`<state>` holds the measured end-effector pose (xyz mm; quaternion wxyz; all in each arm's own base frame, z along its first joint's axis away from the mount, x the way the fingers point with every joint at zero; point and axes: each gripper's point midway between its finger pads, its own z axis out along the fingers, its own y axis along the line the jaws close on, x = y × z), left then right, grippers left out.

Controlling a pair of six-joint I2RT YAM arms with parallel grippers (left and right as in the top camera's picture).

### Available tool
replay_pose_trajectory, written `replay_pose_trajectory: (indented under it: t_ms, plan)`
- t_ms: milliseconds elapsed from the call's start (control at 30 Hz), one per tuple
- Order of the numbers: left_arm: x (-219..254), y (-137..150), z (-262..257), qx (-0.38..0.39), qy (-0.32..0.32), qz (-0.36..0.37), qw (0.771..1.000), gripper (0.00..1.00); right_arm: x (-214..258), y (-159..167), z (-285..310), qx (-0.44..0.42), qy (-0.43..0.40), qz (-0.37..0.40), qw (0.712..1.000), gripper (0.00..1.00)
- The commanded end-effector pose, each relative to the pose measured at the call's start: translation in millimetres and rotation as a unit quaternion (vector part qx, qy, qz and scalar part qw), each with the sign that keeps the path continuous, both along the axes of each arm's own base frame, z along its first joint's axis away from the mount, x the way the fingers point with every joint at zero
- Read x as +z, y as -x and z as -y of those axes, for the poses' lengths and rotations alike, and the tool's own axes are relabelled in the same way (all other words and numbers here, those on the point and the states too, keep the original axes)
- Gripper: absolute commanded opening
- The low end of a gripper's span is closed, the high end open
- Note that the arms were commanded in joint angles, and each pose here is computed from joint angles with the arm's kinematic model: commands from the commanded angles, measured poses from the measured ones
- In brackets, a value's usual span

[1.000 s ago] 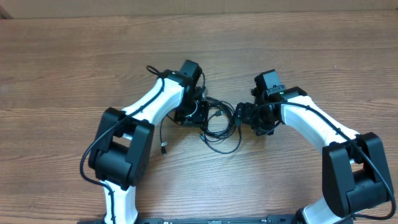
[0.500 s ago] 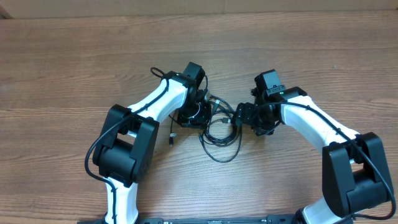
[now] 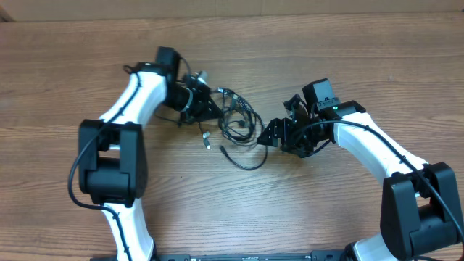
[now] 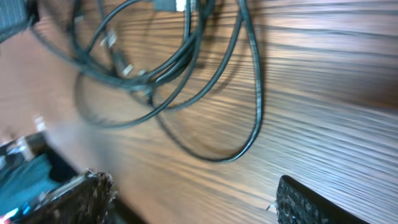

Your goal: Untangle cables

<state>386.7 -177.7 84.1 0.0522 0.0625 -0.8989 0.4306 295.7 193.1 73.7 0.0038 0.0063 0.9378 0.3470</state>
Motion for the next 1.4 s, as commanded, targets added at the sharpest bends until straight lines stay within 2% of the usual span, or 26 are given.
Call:
replay_pose_trajectory:
  t_ms: [0, 133, 200, 233, 300, 500, 600, 700, 767, 967, 1067, 1300, 1367]
  plan:
    - [34.4, -10.2, -6.4, 0.016, 0.091, 0.012, 0.996, 0.04, 30.1, -3.7, -17.6, 0.023, -0.072, 0.024, 0.997, 0.82]
    - [38.9, -12.9, -23.3, 0.060, 0.106, -0.032, 0.992, 0.04, 23.4, -4.4, -17.3, -0.022, -0.051, -0.013, 0.998, 0.80]
    - [38.3, -13.0, -26.8, 0.084, 0.105, -0.065, 0.989, 0.04, 17.1, -4.5, -16.0, -0.042, -0.031, -0.024, 0.998, 0.85]
    - [38.0, -13.3, -27.6, 0.098, 0.105, -0.085, 0.986, 0.04, 11.5, -5.3, -13.5, -0.062, -0.012, -0.032, 0.997, 0.95]
    - [38.1, -15.0, -27.1, 0.104, 0.105, -0.091, 0.985, 0.04, 6.0, -4.3, -11.3, -0.082, 0.005, -0.044, 0.996, 1.00]
    - [43.3, -13.3, -14.8, 0.096, 0.120, -0.099, 0.983, 0.04, -24.5, -3.7, 11.2, -0.190, 0.094, -0.080, 0.974, 1.00]
    - [50.3, -19.1, -10.4, 0.105, 0.141, -0.108, 0.978, 0.04, -30.4, -1.4, 4.6, -0.210, 0.091, -0.088, 0.970, 0.91]
    - [51.1, -25.1, -9.7, 0.121, 0.143, -0.119, 0.975, 0.04, -35.4, 3.4, -4.8, -0.224, 0.085, -0.098, 0.966, 0.72]
    - [51.6, -27.7, -8.8, 0.124, 0.143, -0.119, 0.975, 0.04, -39.3, 7.5, -11.0, -0.237, 0.086, -0.109, 0.962, 0.66]
    - [46.0, -29.3, -4.8, 0.134, 0.125, -0.128, 0.975, 0.04, -42.2, 11.4, -34.8, -0.302, 0.070, -0.146, 0.940, 0.58]
    - [46.7, -30.4, 0.4, 0.133, 0.126, -0.129, 0.975, 0.04, -39.5, 9.7, -48.6, -0.335, 0.054, -0.158, 0.927, 0.57]
    - [48.5, -33.7, 7.7, 0.136, 0.129, -0.131, 0.973, 0.04, -36.7, -3.7, -62.9, -0.428, 0.043, -0.134, 0.893, 0.53]
    - [48.6, -33.6, 7.8, 0.136, 0.129, -0.132, 0.973, 0.04, -37.2, -6.6, -62.7, -0.444, 0.042, -0.130, 0.886, 0.55]
